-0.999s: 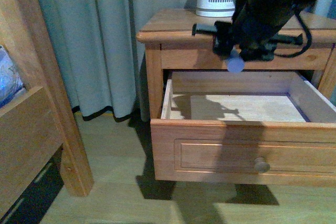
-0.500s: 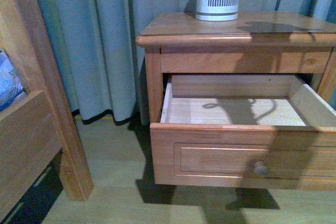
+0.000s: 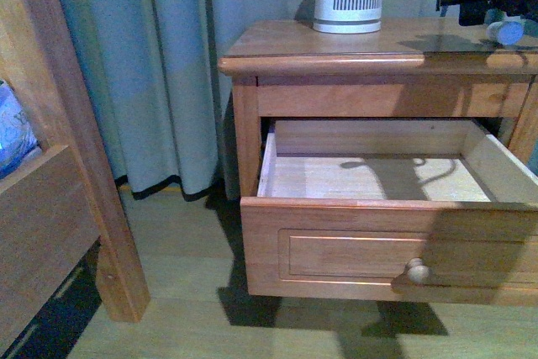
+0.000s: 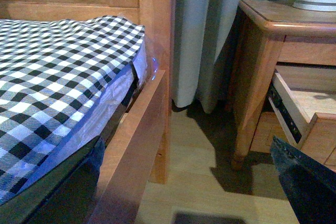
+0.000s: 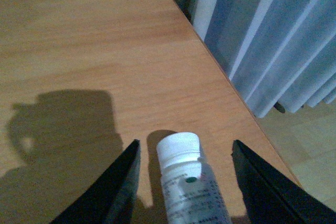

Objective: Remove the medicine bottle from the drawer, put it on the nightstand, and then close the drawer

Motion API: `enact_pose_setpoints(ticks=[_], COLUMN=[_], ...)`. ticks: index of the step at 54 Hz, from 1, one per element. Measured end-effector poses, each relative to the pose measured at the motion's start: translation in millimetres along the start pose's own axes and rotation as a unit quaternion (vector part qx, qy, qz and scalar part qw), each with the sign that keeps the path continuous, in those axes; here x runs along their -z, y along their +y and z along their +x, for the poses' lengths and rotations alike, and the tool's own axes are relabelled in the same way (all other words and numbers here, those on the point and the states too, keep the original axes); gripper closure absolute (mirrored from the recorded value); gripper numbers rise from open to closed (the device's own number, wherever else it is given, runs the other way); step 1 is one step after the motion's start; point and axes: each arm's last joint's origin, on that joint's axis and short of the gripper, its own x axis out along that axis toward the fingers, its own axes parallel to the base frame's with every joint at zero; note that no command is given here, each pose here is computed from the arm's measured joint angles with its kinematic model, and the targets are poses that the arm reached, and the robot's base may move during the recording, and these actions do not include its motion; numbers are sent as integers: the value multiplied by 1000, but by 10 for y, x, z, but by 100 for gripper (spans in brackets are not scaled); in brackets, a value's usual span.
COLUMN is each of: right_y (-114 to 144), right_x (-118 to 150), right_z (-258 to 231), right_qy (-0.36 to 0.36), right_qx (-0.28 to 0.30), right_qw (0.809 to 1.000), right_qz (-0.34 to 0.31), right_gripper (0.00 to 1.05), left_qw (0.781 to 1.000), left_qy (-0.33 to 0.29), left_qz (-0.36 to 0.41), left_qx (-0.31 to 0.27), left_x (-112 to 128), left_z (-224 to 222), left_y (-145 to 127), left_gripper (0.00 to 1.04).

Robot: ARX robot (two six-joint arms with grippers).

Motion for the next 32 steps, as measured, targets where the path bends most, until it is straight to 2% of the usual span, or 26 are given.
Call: enact_pose_setpoints(ticks=[12, 19, 25, 29, 32], right_y=[-22, -200, -470, -682, -861], right_x=[-157, -382, -500, -420, -212], right_z=[-192, -583, -1081, -1454, -1745], right_qy=[-42, -71, -97, -107, -97], right_qx=[-27, -26, -32, -51, -69], right_qw=[999, 997, 994, 991, 990], right_qz=[21, 28, 45, 61, 71], right_gripper=[6, 7, 7, 7, 7], left_qw=[1000, 1000, 1000, 1000, 1000], left_qy=[0, 0, 0, 0, 0], left_qz=[0, 0, 0, 0, 0], left_qx=[0, 0, 0, 0, 0], left_x=[0, 0, 0, 0, 0], left_z=[0, 0, 0, 0, 0], left_y=[0, 0, 0, 0, 0], left_gripper=[7, 7, 7, 7, 7])
